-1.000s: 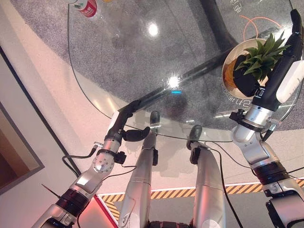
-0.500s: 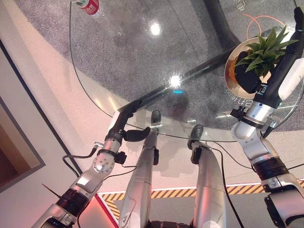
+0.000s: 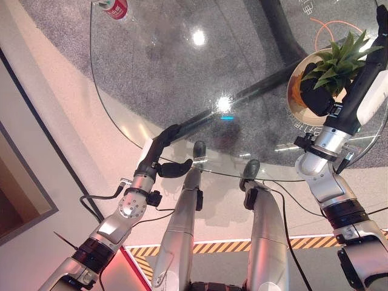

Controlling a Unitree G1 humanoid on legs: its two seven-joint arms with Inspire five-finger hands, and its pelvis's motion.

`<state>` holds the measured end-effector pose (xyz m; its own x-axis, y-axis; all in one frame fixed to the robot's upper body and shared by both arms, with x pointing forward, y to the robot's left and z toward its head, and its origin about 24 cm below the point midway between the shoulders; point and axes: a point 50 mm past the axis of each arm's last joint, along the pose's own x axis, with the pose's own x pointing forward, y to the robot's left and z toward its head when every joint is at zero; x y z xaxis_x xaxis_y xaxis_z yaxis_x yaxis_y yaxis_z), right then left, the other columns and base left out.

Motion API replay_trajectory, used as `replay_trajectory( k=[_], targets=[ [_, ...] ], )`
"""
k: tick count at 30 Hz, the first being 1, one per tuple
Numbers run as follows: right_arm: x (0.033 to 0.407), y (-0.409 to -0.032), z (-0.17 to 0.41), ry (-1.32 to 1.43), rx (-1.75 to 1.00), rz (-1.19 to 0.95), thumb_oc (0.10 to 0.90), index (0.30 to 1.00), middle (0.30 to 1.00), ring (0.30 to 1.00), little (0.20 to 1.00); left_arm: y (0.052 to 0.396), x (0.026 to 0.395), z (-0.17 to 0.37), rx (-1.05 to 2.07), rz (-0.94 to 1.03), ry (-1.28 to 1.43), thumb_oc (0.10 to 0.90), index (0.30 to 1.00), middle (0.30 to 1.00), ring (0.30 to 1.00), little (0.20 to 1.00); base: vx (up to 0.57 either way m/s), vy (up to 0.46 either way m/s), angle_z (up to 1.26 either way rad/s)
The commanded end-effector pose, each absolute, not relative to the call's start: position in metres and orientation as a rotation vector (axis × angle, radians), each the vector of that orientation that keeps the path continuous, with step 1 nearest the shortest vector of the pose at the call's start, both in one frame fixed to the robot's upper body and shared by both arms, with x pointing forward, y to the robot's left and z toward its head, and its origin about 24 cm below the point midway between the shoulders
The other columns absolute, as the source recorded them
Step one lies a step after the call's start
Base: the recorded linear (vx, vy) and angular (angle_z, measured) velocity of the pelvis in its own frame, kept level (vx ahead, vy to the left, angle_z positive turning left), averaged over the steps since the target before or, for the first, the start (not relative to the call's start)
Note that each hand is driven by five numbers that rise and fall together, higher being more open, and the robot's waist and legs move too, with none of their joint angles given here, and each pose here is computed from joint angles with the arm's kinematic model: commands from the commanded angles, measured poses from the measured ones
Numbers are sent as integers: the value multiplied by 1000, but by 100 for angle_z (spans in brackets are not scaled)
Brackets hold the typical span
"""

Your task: Pick up the fruit to the plate

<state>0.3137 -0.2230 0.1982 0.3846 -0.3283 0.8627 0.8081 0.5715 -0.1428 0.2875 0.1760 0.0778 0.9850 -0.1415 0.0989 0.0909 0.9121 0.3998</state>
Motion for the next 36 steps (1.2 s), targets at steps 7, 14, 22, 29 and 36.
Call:
replay_trajectory(
  k=[7, 14, 22, 29, 36],
  targets=[
    [286, -234, 238, -1144, -936, -980, 800, 900, 900, 900, 900, 170, 268, 81, 377, -129, -193, 800, 900, 900, 900, 900, 0, 0, 0],
    [276, -237, 240, -1174, -1010, -1042, 800, 900, 900, 900, 900, 176, 263, 81, 375, -116, -195, 800, 900, 900, 900, 900, 0, 0, 0],
    [266, -239, 246, -1194, -947, -1067, 800, 900, 900, 900, 900, 180, 260, 81, 375, -111, -194, 800, 900, 900, 900, 900, 0, 0, 0],
    [260, -232, 252, -1265, -925, -1048, 800, 900, 900, 900, 900, 179, 259, 79, 376, -101, -194, 800, 900, 900, 900, 900, 0, 0, 0],
    [259, -227, 256, -1300, -911, -1023, 800, 900, 900, 900, 900, 179, 259, 79, 369, -96, -199, 800, 900, 900, 900, 900, 0, 0, 0]
  ],
)
